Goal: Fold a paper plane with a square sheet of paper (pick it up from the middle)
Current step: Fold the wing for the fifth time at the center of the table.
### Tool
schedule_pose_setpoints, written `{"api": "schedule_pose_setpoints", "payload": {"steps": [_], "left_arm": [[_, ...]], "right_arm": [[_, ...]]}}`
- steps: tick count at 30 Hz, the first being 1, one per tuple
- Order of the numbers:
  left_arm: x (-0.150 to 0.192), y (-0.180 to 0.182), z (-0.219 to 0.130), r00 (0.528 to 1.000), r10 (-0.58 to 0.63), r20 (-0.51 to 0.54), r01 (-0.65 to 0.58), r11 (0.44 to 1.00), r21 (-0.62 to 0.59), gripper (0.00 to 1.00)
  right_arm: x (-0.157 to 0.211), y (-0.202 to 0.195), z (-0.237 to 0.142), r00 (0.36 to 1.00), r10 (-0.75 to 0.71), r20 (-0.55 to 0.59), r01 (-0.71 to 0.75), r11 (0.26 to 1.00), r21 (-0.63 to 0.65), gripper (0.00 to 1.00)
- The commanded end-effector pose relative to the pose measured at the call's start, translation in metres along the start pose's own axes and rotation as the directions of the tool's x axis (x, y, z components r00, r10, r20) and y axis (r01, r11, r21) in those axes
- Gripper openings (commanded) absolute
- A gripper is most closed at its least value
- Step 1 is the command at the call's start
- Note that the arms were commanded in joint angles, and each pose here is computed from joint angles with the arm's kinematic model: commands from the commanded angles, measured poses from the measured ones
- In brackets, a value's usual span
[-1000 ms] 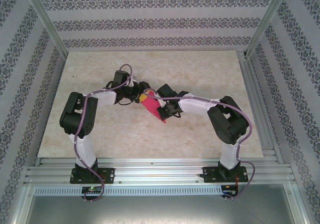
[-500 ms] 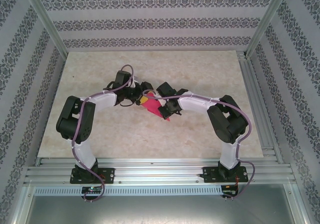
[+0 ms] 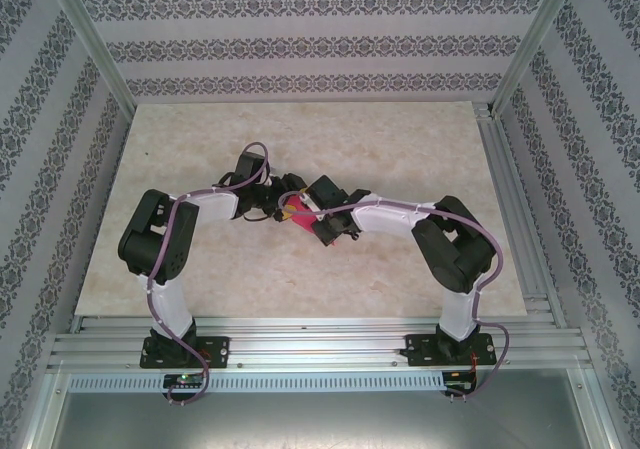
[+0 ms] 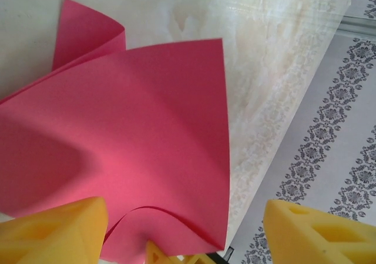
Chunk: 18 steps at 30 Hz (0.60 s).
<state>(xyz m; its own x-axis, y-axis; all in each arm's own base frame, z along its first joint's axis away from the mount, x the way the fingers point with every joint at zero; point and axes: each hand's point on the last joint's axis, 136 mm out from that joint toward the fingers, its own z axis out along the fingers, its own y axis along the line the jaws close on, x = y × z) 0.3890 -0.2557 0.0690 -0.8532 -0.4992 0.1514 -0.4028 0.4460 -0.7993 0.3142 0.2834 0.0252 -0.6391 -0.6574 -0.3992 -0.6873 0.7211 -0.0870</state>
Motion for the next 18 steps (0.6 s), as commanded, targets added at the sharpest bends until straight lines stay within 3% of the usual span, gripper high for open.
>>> {"api": "schedule_pose_setpoints", "payload": {"steps": [1,6,10,13,16,18], "left_arm": [[-0.0023,-0.0036,0.0065,1.0,-0.003,0.009,0.003,1.0,0.007,0.72],[-0.0006,-0.0027,0.0128,1.0,-0.018,-0.01,0.018,1.0,0.018,0.69],[0.0033,0.0003,0.0156,0.999,-0.015,-0.031,0.015,1.0,0.004,0.53],[0.0042,0.0028,0.0161,0.999,-0.011,-0.033,0.011,1.0,-0.007,0.47],[0.0033,0.0039,0.0152,1.0,-0.001,-0.024,0.001,1.0,-0.017,0.45],[0.0029,0.0008,0.0144,1.0,0.006,-0.029,-0.006,1.0,-0.008,0.48]], "right_arm": [[-0.0129,-0.0012,-0.0106,0.997,-0.045,0.07,0.041,0.998,0.054,0.01],[-0.0138,0.0014,-0.0106,0.994,-0.075,0.082,0.069,0.995,0.073,0.02],[-0.0139,0.0035,-0.0094,0.993,-0.096,0.073,0.09,0.992,0.086,0.02],[-0.0116,0.0016,-0.0076,0.994,-0.092,0.055,0.086,0.992,0.096,0.02],[-0.0102,0.0023,-0.005,0.995,-0.089,0.044,0.084,0.992,0.093,0.02],[-0.0081,0.0016,-0.0038,0.996,-0.087,0.026,0.084,0.992,0.096,0.02]]}}
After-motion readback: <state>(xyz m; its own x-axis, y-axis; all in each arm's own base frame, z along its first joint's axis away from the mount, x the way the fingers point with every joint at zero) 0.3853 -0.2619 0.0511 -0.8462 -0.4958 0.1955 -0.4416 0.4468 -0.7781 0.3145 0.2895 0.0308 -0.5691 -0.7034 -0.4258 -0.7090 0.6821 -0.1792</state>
